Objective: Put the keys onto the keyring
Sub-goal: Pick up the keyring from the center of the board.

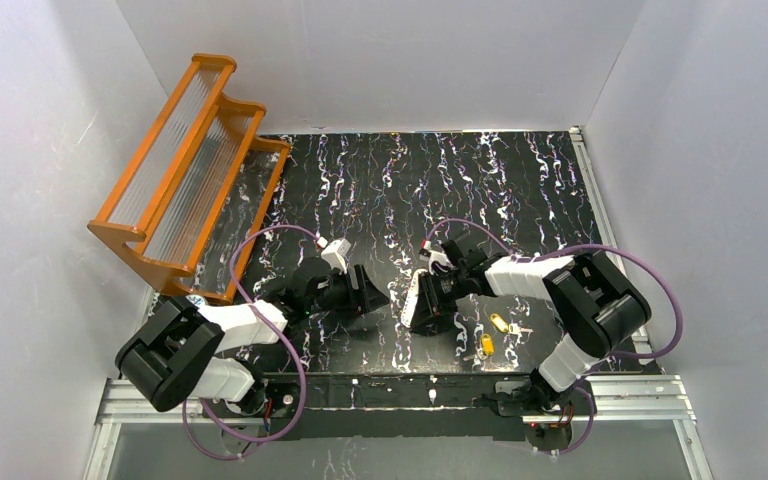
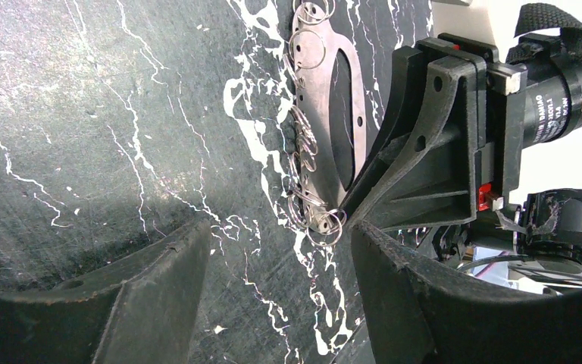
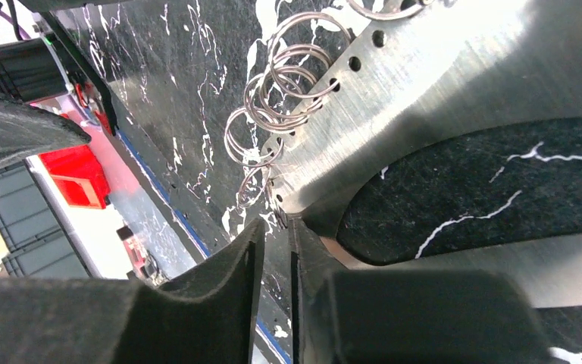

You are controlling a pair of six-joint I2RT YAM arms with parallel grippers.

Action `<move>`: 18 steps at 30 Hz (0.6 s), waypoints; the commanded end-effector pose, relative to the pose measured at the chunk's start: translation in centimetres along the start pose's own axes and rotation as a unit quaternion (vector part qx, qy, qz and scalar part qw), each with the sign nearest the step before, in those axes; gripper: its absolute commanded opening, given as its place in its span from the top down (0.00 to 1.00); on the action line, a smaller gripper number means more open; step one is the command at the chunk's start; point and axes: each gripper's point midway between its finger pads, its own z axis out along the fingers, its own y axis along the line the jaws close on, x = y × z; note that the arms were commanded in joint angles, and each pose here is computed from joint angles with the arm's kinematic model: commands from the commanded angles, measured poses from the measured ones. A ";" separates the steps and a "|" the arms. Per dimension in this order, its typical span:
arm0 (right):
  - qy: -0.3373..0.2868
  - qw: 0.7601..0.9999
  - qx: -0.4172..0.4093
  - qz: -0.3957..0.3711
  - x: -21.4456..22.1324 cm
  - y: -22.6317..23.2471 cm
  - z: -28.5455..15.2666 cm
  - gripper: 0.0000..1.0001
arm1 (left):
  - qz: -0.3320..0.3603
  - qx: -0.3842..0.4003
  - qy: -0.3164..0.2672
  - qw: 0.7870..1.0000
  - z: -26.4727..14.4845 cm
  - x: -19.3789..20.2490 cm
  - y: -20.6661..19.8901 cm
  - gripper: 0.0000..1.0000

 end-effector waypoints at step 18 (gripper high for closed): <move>-0.013 0.997 0.046 -0.052 -2.1 0.1 1.2 0.84 | 0.029 0.018 -0.021 0.999 -0.4 -1.2 -1.3 0.35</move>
